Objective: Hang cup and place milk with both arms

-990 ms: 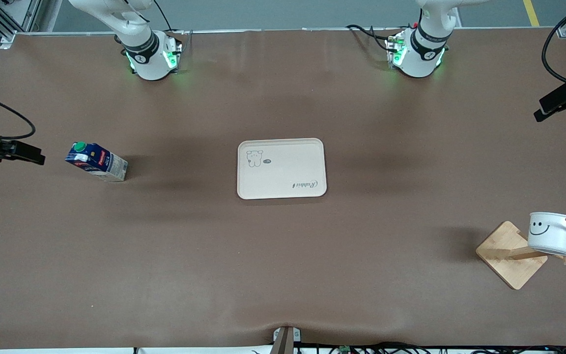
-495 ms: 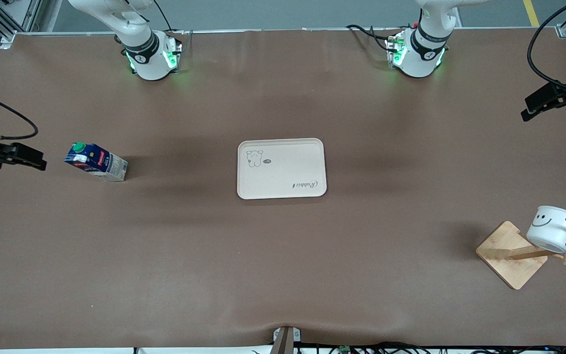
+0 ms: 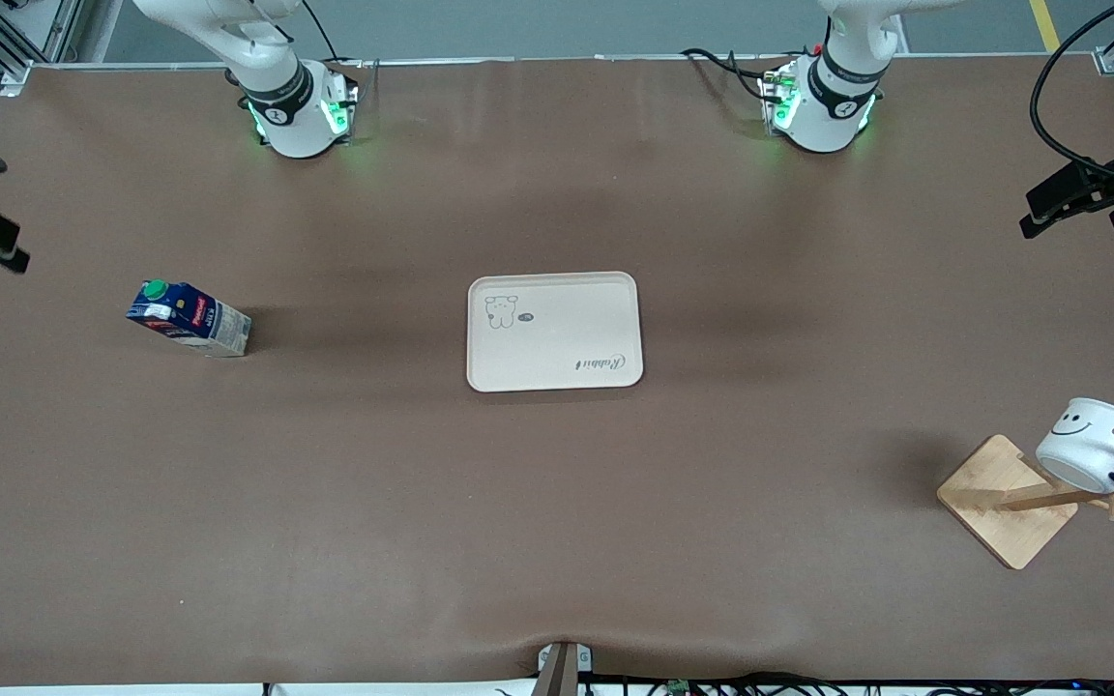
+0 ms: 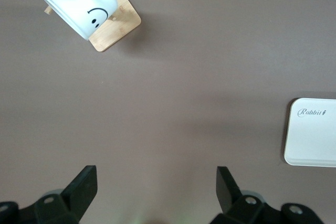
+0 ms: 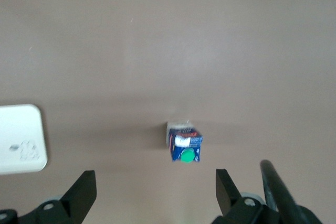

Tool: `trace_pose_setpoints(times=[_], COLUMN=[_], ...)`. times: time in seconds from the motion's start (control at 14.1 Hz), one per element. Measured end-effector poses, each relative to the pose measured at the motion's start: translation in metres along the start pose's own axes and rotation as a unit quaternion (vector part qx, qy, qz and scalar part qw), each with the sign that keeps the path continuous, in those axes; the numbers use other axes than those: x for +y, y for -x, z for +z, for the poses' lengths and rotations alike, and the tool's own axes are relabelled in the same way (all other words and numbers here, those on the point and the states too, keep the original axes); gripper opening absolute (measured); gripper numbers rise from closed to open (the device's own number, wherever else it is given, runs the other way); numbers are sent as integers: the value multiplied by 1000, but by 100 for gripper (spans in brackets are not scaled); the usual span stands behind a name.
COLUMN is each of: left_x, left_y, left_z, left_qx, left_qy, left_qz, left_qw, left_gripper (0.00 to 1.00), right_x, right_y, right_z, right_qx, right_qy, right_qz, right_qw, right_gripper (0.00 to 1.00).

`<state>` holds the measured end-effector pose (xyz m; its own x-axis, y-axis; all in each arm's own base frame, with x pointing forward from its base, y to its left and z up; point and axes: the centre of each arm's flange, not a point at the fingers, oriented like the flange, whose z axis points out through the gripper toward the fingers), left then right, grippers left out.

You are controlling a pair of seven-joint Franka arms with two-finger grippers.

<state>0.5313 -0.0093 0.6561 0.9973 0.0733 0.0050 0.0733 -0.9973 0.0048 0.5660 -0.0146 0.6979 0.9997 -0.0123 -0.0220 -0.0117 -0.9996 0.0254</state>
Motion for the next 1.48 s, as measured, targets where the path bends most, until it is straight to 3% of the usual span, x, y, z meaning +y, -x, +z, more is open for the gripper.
trace_pose_setpoints(times=[0.35, 0.57, 1.48], left_x=[0, -1, -3], left_y=[0, 0, -1], left_z=[-1, -5, -8], left_qx=[2, 5, 10], left_qy=[0, 0, -2], left_qz=[0, -1, -2], left_qw=[1000, 1000, 1000], left_gripper=[100, 100, 100], right_x=[15, 39, 50], right_y=[50, 66, 63], right_z=[-12, -15, 1], right_qx=[-11, -10, -17], right_qy=[-12, -16, -24], right_qz=[-5, -45, -64], right_qw=[1000, 999, 998], right_gripper=[100, 100, 100])
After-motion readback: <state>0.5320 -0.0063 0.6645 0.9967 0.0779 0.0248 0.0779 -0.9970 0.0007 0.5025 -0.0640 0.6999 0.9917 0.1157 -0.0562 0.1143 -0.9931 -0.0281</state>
